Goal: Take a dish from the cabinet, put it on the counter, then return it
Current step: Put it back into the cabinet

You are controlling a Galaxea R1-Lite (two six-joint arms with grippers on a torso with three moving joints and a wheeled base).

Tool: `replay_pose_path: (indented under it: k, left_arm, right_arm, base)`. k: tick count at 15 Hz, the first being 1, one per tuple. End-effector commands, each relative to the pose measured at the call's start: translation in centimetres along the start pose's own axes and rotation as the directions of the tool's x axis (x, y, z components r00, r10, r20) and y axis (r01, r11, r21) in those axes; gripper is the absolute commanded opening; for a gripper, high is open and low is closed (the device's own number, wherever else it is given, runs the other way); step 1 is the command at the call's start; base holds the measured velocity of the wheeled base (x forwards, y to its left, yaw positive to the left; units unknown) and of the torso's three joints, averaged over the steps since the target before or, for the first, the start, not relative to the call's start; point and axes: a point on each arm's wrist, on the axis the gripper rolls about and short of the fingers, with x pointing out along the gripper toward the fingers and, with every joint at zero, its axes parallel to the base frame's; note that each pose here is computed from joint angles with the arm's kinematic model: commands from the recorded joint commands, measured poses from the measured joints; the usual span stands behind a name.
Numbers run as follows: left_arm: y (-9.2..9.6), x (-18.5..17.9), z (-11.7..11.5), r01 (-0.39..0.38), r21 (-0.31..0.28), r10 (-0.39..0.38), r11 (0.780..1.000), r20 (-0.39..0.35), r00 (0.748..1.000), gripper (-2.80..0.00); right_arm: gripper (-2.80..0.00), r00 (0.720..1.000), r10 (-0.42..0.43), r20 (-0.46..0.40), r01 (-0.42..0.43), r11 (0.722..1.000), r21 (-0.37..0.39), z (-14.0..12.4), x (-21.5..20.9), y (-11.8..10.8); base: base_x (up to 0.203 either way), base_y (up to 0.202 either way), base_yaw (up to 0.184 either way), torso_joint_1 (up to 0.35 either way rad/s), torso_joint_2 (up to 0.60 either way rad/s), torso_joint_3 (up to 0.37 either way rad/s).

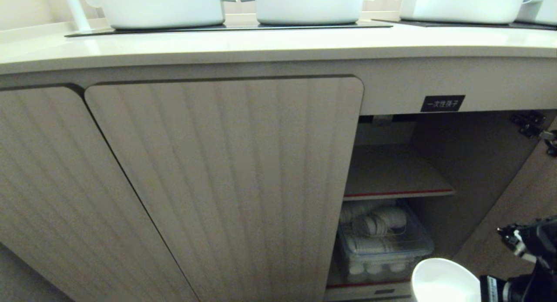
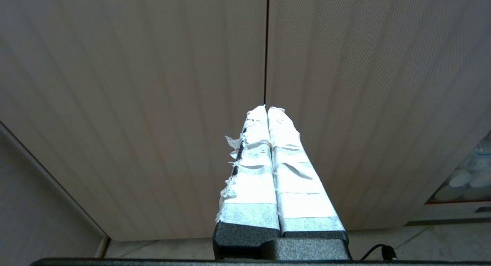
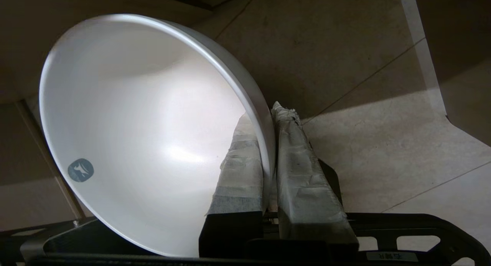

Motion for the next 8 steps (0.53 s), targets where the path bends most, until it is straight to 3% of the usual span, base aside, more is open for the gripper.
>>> replay_pose_path:
  k: [1, 8]
  left_arm:
    - [0.0, 0.0, 0.0, -0.001, 0.000, 0.001, 1.000, 0.000, 1.000, -2.80]
    - [0.0, 0.0, 0.0, -0.001, 0.000, 0.001, 1.000, 0.000, 1.000, -2.80]
  right_arm:
    - [-2.80, 1.000, -0.015, -0.012, 0.015, 1.000, 0.021, 0.6, 0.5, 0.1]
    - [-2.80, 0.998, -0.055, 0.018, 0.053, 0.993, 0.108, 4.3, 1.8, 0.2]
  base:
    - [0.000, 0.000, 0.000, 0.000, 0.00, 0.000]
    - [0.000, 0.000, 0.000, 0.000, 0.00, 0.000]
